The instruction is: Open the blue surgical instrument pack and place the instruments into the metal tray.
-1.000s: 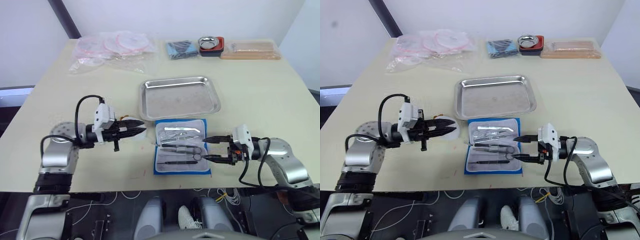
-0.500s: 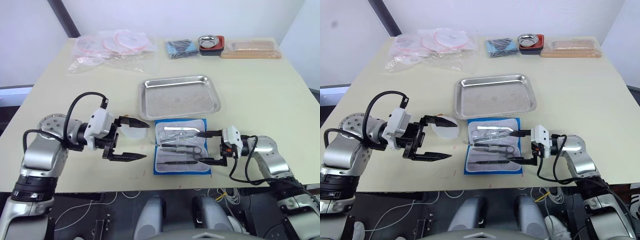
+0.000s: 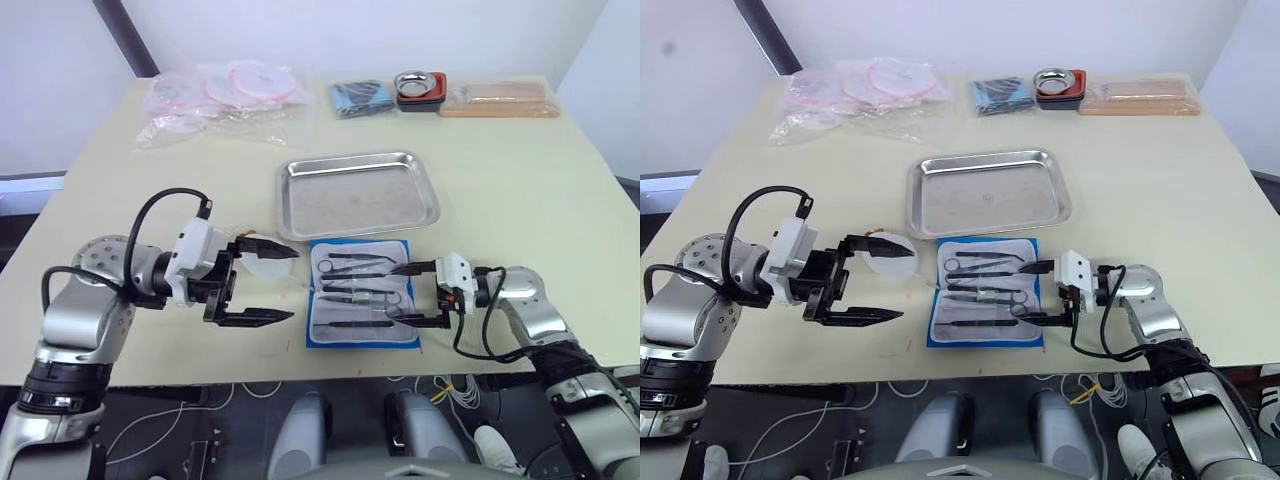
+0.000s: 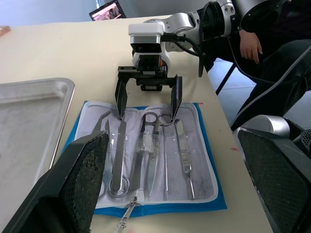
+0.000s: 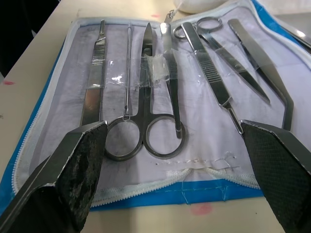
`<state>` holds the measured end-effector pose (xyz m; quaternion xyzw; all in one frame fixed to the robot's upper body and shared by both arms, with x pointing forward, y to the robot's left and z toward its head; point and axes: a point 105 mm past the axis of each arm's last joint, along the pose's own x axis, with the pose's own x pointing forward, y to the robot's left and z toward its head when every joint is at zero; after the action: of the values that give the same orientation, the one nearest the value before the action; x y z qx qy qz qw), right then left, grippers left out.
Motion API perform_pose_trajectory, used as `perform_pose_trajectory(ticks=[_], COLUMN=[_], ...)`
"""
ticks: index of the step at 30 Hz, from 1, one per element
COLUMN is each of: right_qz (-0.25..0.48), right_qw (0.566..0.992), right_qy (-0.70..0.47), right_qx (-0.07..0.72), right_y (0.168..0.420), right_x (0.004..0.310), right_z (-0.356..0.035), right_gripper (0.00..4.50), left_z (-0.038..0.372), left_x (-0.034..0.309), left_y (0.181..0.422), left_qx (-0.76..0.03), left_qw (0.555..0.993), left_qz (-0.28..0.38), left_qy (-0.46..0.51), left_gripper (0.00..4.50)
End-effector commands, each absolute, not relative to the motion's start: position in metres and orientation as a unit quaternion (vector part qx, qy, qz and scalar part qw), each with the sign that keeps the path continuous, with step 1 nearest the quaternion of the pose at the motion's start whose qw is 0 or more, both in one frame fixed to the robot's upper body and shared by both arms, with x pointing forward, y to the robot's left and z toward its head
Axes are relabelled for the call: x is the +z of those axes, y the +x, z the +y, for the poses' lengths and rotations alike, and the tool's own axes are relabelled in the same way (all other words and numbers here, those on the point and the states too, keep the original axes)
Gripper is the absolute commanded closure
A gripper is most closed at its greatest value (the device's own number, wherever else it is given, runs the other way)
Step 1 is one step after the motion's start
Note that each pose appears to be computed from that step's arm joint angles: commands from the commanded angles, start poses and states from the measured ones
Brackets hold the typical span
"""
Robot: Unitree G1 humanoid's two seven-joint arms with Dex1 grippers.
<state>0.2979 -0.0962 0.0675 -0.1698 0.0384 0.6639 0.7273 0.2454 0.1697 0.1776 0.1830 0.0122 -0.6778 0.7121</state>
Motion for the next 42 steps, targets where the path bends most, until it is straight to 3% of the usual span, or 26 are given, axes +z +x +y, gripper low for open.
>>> perform_pose_trajectory(ticks=[1, 10, 15, 20, 21, 22, 24, 25, 26, 27, 42], right_qz=[0.133, 0.160, 0.157, 0.146, 0.146, 0.145, 0.144, 0.143, 0.143, 0.142, 0.135], right_qw=[0.719, 0.716, 0.716, 0.722, 0.722, 0.722, 0.723, 0.724, 0.725, 0.725, 0.733], right_qy=[-0.178, -0.174, -0.172, -0.176, -0.176, -0.175, -0.172, -0.172, -0.171, -0.171, -0.164], right_qx=[0.658, 0.657, 0.659, 0.653, 0.653, 0.653, 0.653, 0.653, 0.652, 0.651, 0.647], right_y=[0.291, 0.288, 0.288, 0.291, 0.291, 0.291, 0.291, 0.291, 0.291, 0.291, 0.290], right_x=[0.033, 0.024, 0.023, 0.025, 0.025, 0.025, 0.025, 0.025, 0.025, 0.025, 0.025], right_z=[-0.106, -0.107, -0.107, -0.106, -0.105, -0.105, -0.104, -0.104, -0.103, -0.103, -0.098], right_gripper=[0.00, 0.00, 0.00, 0.00, 0.00, 0.00, 0.00, 0.00, 0.00, 0.00, 0.00], left_z=[0.168, 0.173, 0.167, 0.158, 0.157, 0.156, 0.154, 0.151, 0.147, 0.144, 0.132], left_x=[0.184, 0.172, 0.157, 0.143, 0.138, 0.133, 0.129, 0.129, 0.128, 0.128, 0.105], left_y=[0.245, 0.260, 0.294, 0.311, 0.313, 0.315, 0.320, 0.324, 0.327, 0.330, 0.366], left_qx=[-0.676, -0.658, -0.631, -0.647, -0.652, -0.657, -0.660, -0.659, -0.662, -0.662, -0.630], left_qw=[0.713, 0.731, 0.747, 0.734, 0.727, 0.721, 0.718, 0.719, 0.719, 0.719, 0.739], left_qz=[-0.007, -0.002, -0.005, 0.010, 0.023, 0.032, 0.034, 0.034, 0.032, 0.032, 0.075], left_qy=[0.188, 0.179, 0.209, 0.208, 0.213, 0.217, 0.221, 0.216, 0.210, 0.208, 0.225], left_gripper=[0.04, 0.04, 0.04, 0.04, 0.59, 0.69, 1.34, 2.08, 2.21, 3.02, 3.09])
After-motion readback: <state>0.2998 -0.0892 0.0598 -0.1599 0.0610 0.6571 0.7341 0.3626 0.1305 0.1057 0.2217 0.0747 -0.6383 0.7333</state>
